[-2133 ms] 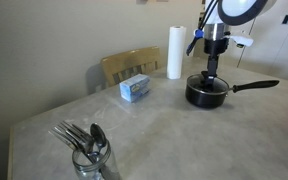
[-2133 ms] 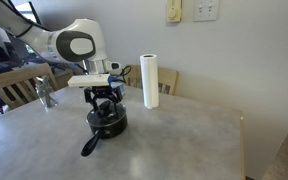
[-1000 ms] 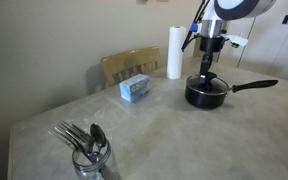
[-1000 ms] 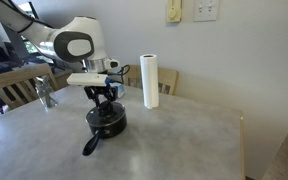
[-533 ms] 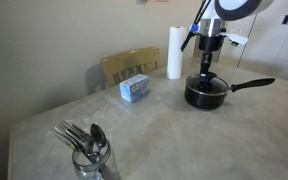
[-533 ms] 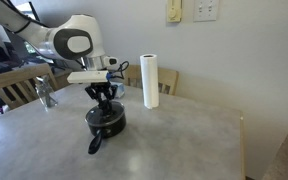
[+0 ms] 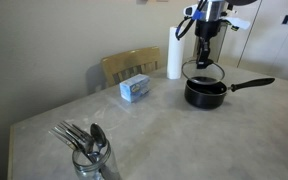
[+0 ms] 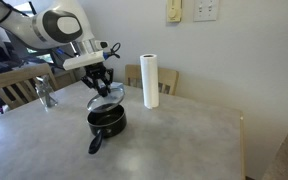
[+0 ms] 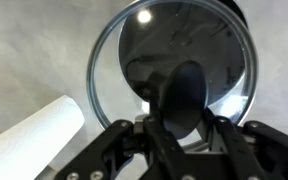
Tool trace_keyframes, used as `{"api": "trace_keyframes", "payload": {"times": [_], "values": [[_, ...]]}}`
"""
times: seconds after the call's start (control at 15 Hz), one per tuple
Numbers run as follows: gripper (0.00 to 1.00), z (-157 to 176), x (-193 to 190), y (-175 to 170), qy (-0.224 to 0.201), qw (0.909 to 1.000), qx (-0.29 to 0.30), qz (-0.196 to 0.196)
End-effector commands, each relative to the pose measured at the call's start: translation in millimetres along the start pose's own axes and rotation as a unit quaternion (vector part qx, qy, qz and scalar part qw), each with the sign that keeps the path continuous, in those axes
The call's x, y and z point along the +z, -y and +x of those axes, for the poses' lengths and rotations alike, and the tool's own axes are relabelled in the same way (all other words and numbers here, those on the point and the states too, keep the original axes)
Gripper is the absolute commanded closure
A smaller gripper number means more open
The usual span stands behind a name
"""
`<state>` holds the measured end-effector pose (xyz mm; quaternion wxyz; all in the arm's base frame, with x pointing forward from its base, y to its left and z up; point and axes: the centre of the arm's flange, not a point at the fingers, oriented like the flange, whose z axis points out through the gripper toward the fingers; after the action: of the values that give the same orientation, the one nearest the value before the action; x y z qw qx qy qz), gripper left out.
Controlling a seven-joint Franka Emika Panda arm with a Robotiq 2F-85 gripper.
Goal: Remove the lid from the black pot
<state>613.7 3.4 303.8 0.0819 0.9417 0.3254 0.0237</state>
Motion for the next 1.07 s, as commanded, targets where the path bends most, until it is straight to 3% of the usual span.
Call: {"api": "trace_keyframes", "payload": {"times": [0.0, 0.27, 0.47, 0.8, 1.0], "values": [[0.87, 5, -27, 19, -0.027, 0.9989, -0.035, 0.013], [0.87, 23, -28, 58, -0.062, 0.9945, -0.061, 0.059], [0.87, 40, -22, 98, -0.064, 0.9911, -0.095, 0.068], [0.87, 65, -1, 163, -0.044, 0.9856, -0.161, 0.026], [0.87, 75, 33, 200, -0.036, 0.9795, -0.198, 0.004]]}}
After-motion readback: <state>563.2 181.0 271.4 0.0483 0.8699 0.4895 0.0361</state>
